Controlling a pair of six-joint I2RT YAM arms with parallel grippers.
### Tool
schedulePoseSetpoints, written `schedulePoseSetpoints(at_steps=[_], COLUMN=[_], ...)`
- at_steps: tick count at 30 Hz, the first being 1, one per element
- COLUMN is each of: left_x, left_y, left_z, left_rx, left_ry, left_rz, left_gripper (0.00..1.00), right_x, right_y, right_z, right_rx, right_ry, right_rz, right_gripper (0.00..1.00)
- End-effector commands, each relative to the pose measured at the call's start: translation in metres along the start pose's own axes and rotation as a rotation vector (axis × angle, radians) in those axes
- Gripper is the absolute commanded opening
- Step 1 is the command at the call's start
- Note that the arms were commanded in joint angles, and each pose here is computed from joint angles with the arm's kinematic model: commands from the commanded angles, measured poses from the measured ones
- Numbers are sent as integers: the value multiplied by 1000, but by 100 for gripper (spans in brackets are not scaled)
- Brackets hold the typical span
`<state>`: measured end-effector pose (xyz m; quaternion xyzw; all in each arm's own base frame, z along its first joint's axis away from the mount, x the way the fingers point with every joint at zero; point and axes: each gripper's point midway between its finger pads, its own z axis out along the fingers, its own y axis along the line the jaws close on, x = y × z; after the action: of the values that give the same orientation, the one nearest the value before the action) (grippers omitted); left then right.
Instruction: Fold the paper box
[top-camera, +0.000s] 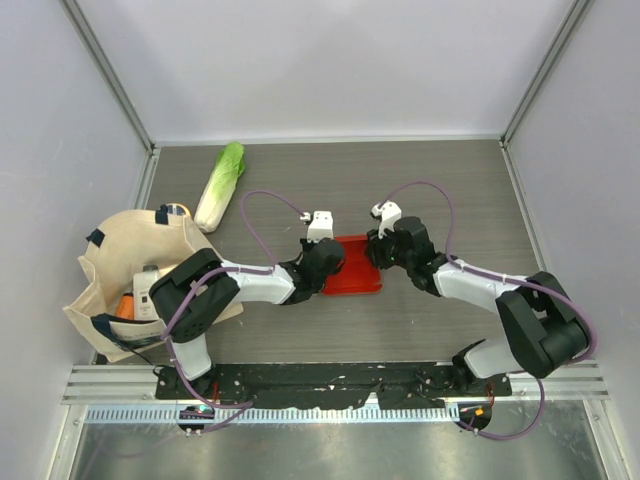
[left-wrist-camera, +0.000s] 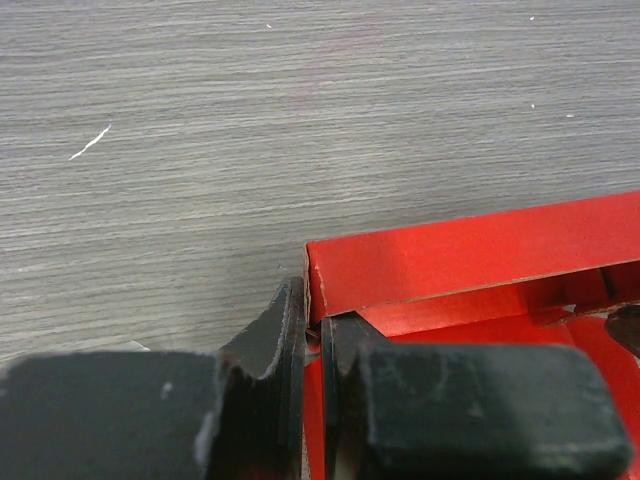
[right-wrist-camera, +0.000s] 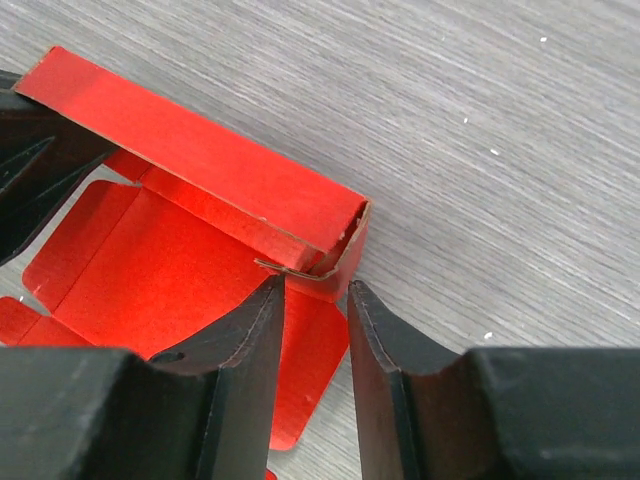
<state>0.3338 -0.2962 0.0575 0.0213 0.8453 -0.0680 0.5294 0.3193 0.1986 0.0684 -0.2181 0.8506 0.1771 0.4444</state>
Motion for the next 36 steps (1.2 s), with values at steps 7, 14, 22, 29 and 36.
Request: schedulePoseSetpoints(at_steps=[7, 14, 22, 29, 36], left_x=[-18, -19, -20, -19, -18], left_y=[-11, -11, -11, -10, -10], left_z=[-4, -5, -6, -7, -7], left_rx=[50, 53, 55, 59, 60], left_ry=[-54, -56, -55, -53, -52], left_rz=[-16, -18, -15, -13, -12], left_gripper=[0, 0, 0, 0, 0], right_x=[-38, -42, -40, -41, -40], right_y=[-10, -5, -13, -7, -6], right_z=[9, 17, 28, 35, 45], right_rx=[171, 225, 287, 261, 258], right_ry=[-229, -296, -324, -347, -350], right_rz=[-89, -84, -64, -65, -65], right_gripper=[26, 10, 17, 26, 13])
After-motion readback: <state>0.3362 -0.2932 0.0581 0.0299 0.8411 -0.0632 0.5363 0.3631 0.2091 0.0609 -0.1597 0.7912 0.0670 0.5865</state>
